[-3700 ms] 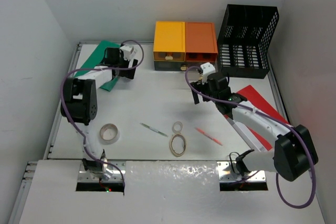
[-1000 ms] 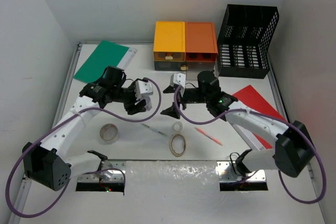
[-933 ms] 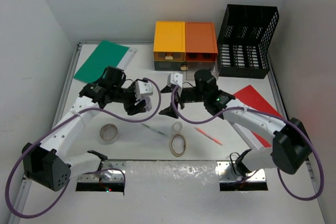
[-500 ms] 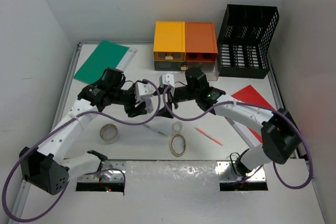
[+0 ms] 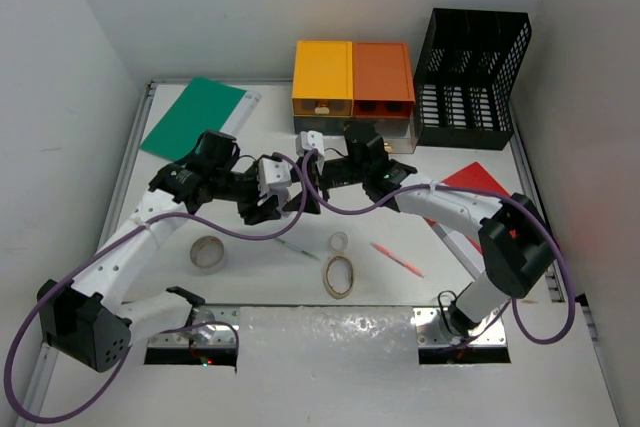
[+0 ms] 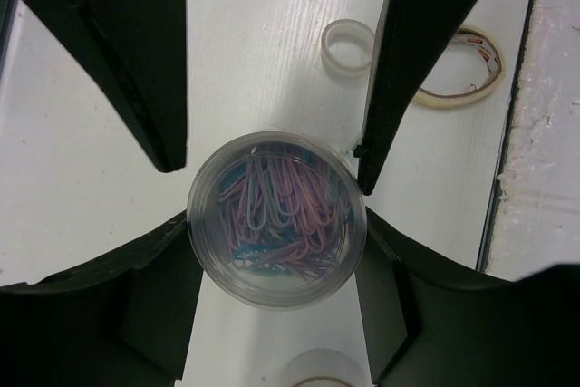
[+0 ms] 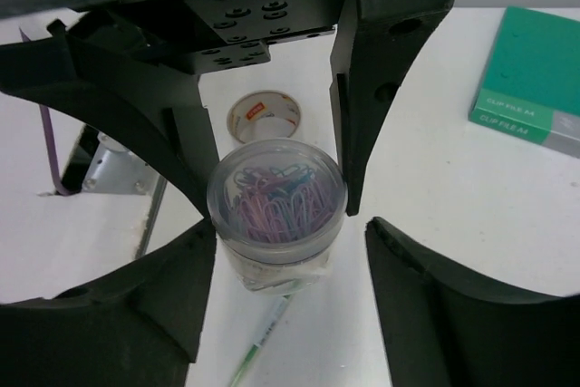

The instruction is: Organize the desk

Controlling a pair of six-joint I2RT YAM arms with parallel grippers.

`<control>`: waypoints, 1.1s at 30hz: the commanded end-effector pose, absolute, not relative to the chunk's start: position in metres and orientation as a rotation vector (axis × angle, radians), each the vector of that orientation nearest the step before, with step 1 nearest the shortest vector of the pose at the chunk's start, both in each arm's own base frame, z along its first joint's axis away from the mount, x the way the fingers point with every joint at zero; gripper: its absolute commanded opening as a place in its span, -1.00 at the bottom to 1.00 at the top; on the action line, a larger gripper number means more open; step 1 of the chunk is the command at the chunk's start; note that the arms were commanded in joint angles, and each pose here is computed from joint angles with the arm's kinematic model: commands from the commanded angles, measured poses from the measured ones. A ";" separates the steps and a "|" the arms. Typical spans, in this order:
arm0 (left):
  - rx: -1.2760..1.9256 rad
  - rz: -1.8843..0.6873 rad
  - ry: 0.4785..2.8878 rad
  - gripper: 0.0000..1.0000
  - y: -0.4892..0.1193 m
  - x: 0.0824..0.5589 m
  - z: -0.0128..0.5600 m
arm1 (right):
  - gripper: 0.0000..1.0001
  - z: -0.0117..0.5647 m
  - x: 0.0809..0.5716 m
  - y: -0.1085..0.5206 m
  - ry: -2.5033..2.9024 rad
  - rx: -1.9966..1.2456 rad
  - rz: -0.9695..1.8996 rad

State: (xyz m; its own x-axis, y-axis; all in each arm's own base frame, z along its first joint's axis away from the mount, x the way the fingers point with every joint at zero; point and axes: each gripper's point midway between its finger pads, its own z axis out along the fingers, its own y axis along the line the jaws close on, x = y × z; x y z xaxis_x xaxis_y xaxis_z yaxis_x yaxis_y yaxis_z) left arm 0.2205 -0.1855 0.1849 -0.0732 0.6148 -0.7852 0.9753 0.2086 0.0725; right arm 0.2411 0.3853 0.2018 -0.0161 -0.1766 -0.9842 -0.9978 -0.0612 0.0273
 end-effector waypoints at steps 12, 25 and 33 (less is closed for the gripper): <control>1.486 -0.652 1.654 -1.00 -0.196 0.221 0.207 | 0.32 0.219 0.239 0.397 1.253 -1.392 1.227; 1.488 -0.647 1.662 -1.00 -0.195 0.220 0.203 | -0.55 0.215 0.239 0.399 1.274 -1.374 1.235; 1.482 -0.639 1.654 -0.66 -0.196 0.224 0.205 | -1.00 0.214 0.241 0.390 1.288 -1.340 1.166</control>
State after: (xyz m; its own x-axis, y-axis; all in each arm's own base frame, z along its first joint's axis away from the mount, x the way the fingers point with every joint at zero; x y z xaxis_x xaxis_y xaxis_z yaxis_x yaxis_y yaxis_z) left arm 0.2232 -0.1844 0.1870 -0.0618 0.6163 -0.7851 0.9719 0.2161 0.0932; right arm 0.2376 0.3904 0.1936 -0.0649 -0.1859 -0.9804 -0.9941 -0.0739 0.0799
